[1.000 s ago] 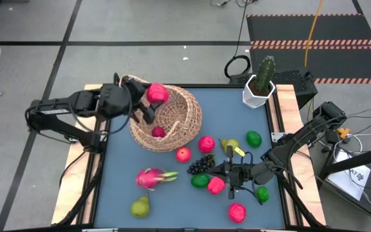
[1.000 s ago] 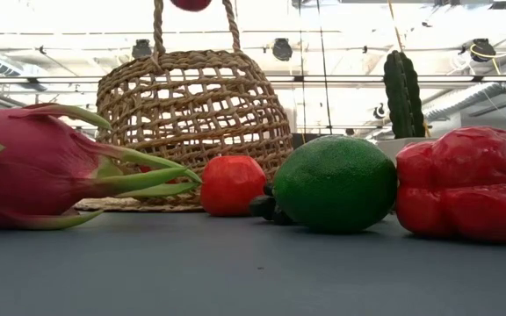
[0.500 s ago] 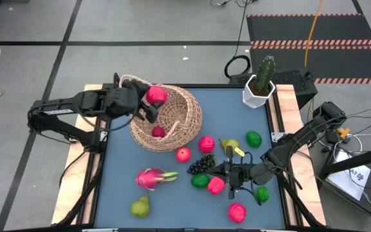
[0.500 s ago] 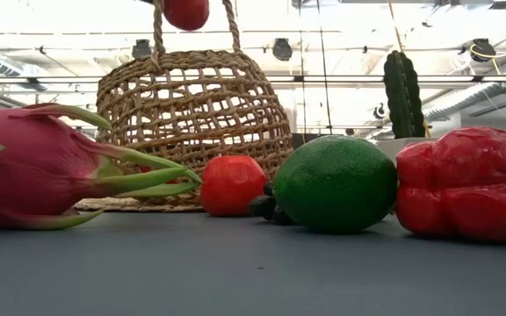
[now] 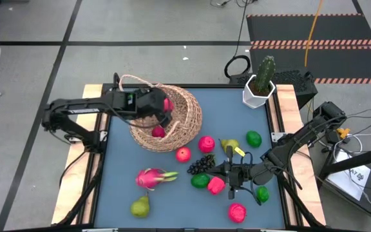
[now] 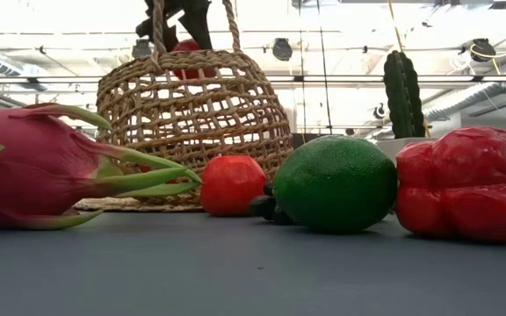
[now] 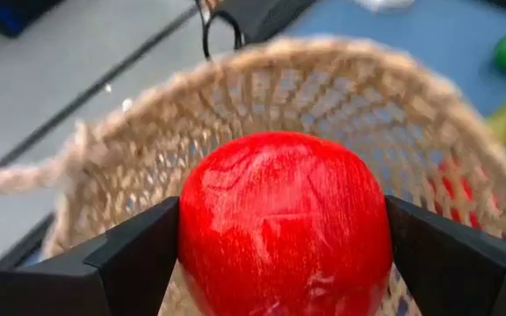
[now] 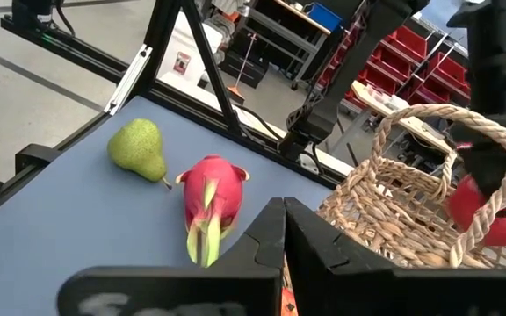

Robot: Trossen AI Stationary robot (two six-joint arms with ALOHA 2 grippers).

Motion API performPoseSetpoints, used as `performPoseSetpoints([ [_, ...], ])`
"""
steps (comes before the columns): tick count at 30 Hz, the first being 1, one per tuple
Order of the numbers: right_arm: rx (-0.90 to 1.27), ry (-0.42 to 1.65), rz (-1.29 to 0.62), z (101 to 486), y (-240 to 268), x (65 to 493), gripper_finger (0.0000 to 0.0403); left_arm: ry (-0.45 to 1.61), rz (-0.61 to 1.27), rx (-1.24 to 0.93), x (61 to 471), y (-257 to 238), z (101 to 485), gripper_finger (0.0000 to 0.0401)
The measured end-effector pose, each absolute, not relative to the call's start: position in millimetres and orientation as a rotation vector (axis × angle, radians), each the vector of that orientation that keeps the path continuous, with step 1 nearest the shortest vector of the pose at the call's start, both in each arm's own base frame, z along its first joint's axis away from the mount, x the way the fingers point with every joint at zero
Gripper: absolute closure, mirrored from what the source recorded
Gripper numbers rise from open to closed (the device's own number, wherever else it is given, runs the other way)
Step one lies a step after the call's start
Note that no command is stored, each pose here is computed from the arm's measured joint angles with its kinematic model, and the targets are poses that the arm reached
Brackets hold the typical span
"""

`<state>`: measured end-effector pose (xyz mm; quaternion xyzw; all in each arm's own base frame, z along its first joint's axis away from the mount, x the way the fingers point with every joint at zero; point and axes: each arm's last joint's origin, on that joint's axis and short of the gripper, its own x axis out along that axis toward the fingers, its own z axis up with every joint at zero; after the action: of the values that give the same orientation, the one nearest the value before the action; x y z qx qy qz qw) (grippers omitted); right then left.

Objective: Build produce basket
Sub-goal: Put the red apple into the basket

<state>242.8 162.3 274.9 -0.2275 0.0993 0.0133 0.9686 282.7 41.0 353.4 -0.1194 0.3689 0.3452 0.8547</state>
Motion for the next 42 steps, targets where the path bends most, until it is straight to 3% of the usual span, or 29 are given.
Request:
performPoseSetpoints([
  [9, -0.463, 0.216, 0.028, 273, 162, 242, 0.0403, 0.812, 0.841, -0.430, 295, 44, 332, 0.0034],
  [20, -0.462, 0.215, 0.028, 273, 162, 242, 0.0403, 0.875, 0.919, -0.466, 314, 52, 305, 0.0034],
  [42, -0.463, 0.221, 0.029, 273, 162, 242, 0.0403, 0.766, 1.098, -0.661, 313, 75, 300, 0.0034],
])
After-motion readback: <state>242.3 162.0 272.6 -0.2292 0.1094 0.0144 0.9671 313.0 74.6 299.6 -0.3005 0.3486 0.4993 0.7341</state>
